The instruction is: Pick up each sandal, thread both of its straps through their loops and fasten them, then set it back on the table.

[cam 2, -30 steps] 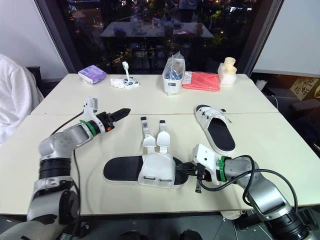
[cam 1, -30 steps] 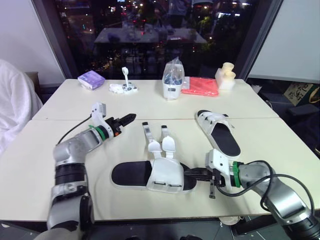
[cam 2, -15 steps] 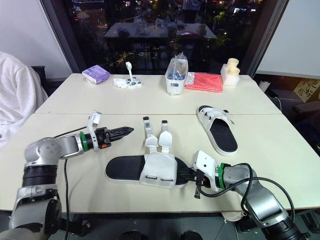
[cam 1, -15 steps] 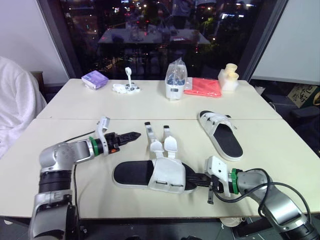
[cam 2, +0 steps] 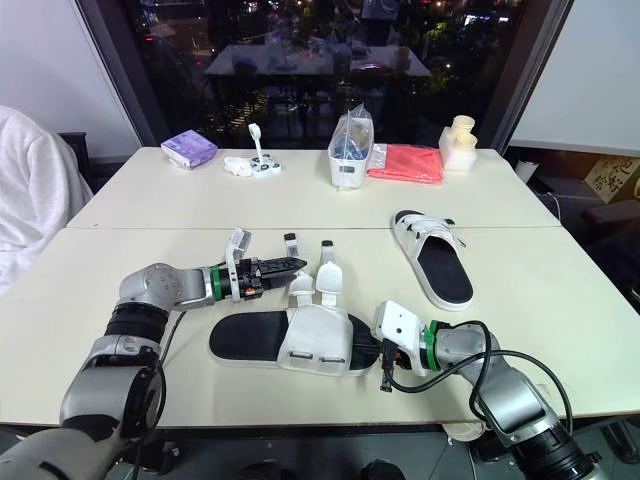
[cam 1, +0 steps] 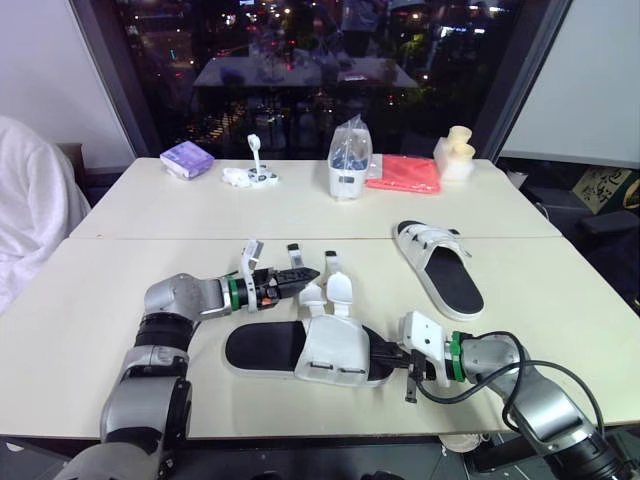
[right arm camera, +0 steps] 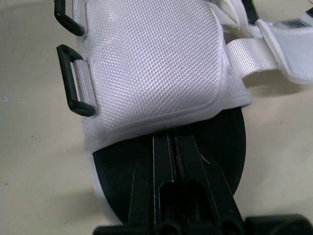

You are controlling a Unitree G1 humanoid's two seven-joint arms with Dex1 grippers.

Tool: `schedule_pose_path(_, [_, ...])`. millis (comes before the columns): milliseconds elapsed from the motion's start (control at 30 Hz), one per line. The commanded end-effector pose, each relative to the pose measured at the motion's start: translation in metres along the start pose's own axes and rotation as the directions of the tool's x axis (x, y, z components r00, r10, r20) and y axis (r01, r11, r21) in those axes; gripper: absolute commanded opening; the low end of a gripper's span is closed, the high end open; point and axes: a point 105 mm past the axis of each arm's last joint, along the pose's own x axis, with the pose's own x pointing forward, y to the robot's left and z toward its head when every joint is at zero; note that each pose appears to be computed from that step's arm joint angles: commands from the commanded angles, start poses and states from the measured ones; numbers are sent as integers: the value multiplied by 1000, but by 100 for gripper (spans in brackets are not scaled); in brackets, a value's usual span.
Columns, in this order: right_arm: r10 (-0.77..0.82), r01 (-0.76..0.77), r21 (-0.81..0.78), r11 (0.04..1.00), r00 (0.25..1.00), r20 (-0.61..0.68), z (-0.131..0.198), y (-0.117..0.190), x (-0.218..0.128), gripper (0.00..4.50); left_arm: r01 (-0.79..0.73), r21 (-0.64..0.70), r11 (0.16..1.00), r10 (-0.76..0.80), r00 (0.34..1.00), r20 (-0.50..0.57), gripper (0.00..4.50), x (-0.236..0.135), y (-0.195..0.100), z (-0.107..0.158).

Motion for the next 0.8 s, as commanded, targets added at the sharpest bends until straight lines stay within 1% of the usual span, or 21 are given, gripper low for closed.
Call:
schedule_pose_path(33, [5, -5, -31, 1000, 1000, 5, 4, 1, -1, 4, 21, 38, 999, -21, 1000, 6, 450, -1, -7, 10])
schedule_pose_path(167, [10, -10, -36, 999, 1000, 2, 5, 2, 0, 4, 5, 52, 999, -5, 1000, 3, 450, -17, -9, 17])
schedule_pose_path(300, [14, -14, -45, 999, 1000, -1, 5, 2, 0, 4, -29, 45, 999, 30, 999, -16, 450, -29, -3, 14])
schedule_pose_path(367, [14, -14, -49, 999, 1000, -2, 5, 1, 0, 4, -32, 33, 999, 33, 999, -30, 450, -28, -1, 10])
schedule_pose_path(467, [14, -14, -59, 998, 1000, -9, 5, 1, 0, 4, -38, 30, 999, 39, 998, -42, 450, -17, 4, 4])
schedule_pose_path(667, [11, -12, -62, 998, 1000, -10, 6, 0, 0, 4, -32, 14, 999, 32, 999, -34, 450, 9, 6, 1])
schedule_pose_path(800, [-1, 1, -59, 998, 1000, -9, 7, 0, -1, 4, -50, -22, 998, 51, 998, 26, 450, 27, 8, 7])
